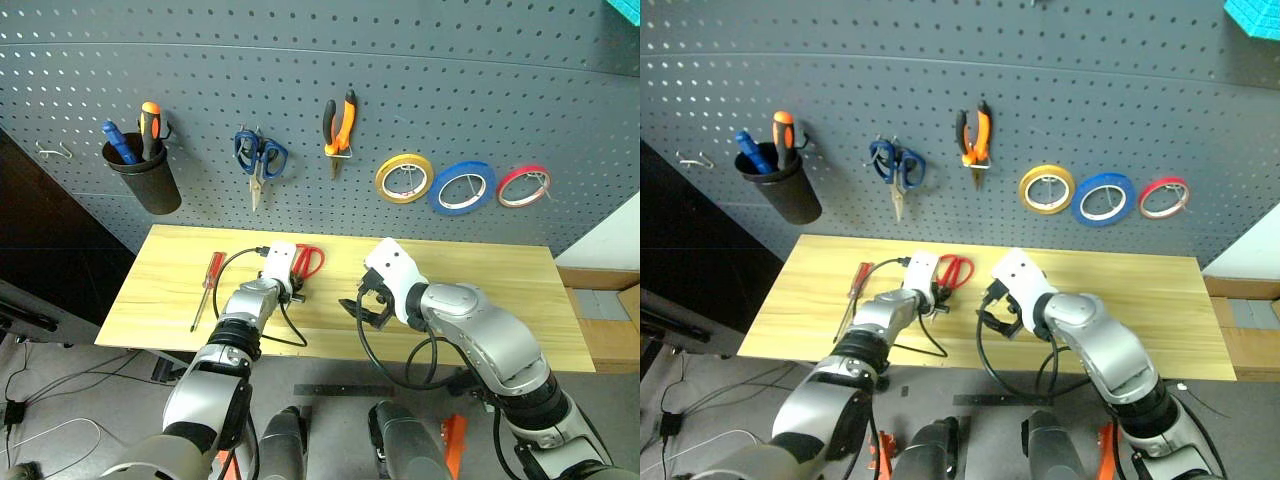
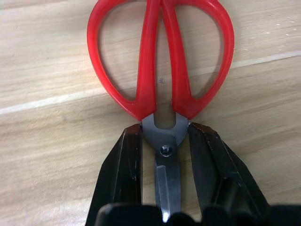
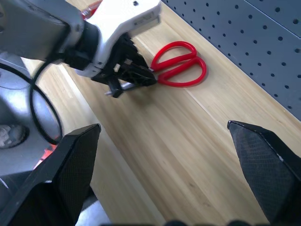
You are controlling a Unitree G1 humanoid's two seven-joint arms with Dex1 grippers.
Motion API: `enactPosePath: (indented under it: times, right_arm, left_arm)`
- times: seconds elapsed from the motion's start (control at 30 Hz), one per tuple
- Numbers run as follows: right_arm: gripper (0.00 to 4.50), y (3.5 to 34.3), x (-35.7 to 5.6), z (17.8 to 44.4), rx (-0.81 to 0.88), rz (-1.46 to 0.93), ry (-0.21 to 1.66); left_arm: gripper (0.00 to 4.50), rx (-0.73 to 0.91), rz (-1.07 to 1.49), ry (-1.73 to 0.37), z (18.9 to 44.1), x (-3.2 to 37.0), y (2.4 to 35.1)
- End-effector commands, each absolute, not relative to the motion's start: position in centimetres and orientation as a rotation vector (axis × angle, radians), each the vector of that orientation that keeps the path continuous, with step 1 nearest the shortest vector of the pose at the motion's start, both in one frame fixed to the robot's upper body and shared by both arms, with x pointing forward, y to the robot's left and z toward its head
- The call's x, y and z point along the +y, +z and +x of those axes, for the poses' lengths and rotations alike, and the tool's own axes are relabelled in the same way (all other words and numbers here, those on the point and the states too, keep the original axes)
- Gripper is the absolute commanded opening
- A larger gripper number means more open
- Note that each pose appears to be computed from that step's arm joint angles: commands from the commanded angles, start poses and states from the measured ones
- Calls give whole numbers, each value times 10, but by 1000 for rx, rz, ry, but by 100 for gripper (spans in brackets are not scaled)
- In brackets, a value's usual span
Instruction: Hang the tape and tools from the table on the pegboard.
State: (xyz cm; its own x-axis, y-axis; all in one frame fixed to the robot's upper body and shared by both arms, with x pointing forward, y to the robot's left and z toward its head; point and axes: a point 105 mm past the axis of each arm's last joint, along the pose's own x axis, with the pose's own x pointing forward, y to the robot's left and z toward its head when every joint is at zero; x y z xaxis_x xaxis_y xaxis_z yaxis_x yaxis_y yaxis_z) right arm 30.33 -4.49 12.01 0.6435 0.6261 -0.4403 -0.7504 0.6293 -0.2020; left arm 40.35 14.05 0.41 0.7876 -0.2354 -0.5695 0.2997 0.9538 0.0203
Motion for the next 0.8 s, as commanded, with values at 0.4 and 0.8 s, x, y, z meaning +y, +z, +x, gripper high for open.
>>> enactPosePath:
  times: [0.4, 0.8]
  right_arm:
    - [450, 189, -60, 296, -2, -474, 821]
    - [450, 227, -66, 296, -180, -375, 846]
  left_arm:
    - [107, 19, 225, -342, 358, 160, 87]
    - [107, -382, 538, -205, 309, 198, 186]
